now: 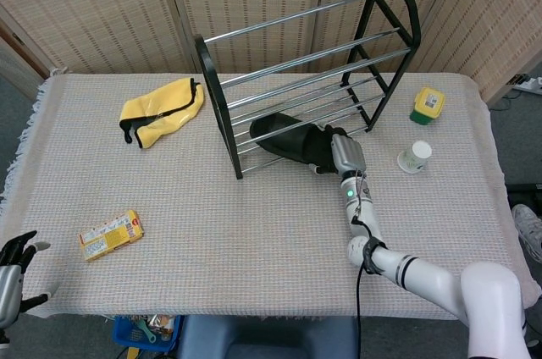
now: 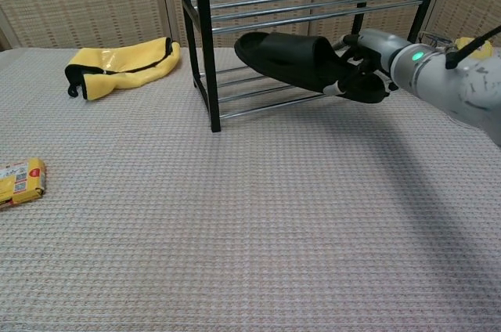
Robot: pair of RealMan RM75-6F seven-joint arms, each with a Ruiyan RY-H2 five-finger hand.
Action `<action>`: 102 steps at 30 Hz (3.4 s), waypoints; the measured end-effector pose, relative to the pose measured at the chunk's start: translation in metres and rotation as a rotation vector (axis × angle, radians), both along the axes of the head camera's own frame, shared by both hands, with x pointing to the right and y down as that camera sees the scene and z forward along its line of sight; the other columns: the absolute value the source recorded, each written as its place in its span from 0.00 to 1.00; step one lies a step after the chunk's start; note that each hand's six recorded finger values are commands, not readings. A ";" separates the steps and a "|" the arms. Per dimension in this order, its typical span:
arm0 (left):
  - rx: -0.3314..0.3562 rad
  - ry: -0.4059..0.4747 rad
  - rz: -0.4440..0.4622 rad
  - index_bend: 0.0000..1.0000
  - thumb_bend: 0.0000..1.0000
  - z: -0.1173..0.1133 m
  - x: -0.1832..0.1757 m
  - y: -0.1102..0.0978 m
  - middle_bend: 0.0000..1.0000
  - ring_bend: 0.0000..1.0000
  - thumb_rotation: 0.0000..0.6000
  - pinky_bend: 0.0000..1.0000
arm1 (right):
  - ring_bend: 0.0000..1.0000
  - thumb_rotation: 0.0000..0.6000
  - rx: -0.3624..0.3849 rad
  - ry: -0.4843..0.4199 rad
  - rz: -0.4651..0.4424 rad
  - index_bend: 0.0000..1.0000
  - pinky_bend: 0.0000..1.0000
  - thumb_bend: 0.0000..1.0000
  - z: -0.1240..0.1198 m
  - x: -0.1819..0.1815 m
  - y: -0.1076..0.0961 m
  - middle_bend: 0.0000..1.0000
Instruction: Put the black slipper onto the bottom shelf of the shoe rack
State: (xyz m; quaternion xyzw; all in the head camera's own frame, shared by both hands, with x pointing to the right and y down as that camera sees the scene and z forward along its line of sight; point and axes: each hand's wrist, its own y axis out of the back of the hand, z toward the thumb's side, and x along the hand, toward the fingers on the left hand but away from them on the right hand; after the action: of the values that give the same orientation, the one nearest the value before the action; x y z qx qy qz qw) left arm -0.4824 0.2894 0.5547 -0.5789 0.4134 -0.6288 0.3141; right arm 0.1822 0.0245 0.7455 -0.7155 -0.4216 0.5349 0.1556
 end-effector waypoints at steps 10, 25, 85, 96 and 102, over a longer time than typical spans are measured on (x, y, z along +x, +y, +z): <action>0.000 -0.018 -0.020 0.31 0.20 -0.002 -0.008 0.003 0.16 0.16 1.00 0.32 | 0.08 1.00 -0.045 0.009 -0.011 0.04 0.24 0.23 0.020 -0.031 -0.010 0.19; -0.012 -0.027 -0.038 0.32 0.20 -0.001 -0.014 0.007 0.16 0.16 1.00 0.32 | 0.00 1.00 -0.061 -0.004 -0.077 0.00 0.00 0.18 0.031 -0.049 -0.015 0.00; -0.019 -0.022 -0.014 0.32 0.20 0.000 -0.006 0.007 0.16 0.16 1.00 0.32 | 0.00 1.00 -0.144 -0.082 -0.241 0.00 0.00 0.18 0.016 -0.001 0.048 0.11; -0.021 -0.026 -0.016 0.32 0.20 -0.001 -0.007 0.008 0.16 0.16 1.00 0.32 | 0.00 1.00 -0.139 -0.140 -0.277 0.00 0.00 0.18 0.009 -0.022 0.057 0.11; -0.020 -0.029 -0.020 0.32 0.20 -0.001 -0.008 0.008 0.16 0.16 1.00 0.31 | 0.00 1.00 -0.118 -0.135 -0.276 0.00 0.00 0.18 0.009 -0.026 0.050 0.11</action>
State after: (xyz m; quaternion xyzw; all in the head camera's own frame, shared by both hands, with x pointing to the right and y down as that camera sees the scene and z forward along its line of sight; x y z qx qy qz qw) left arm -0.4909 0.2971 0.5533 -0.5687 0.4085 -0.6442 0.3080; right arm 0.1564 0.0748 0.7542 -0.8088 -0.2965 0.4831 0.1565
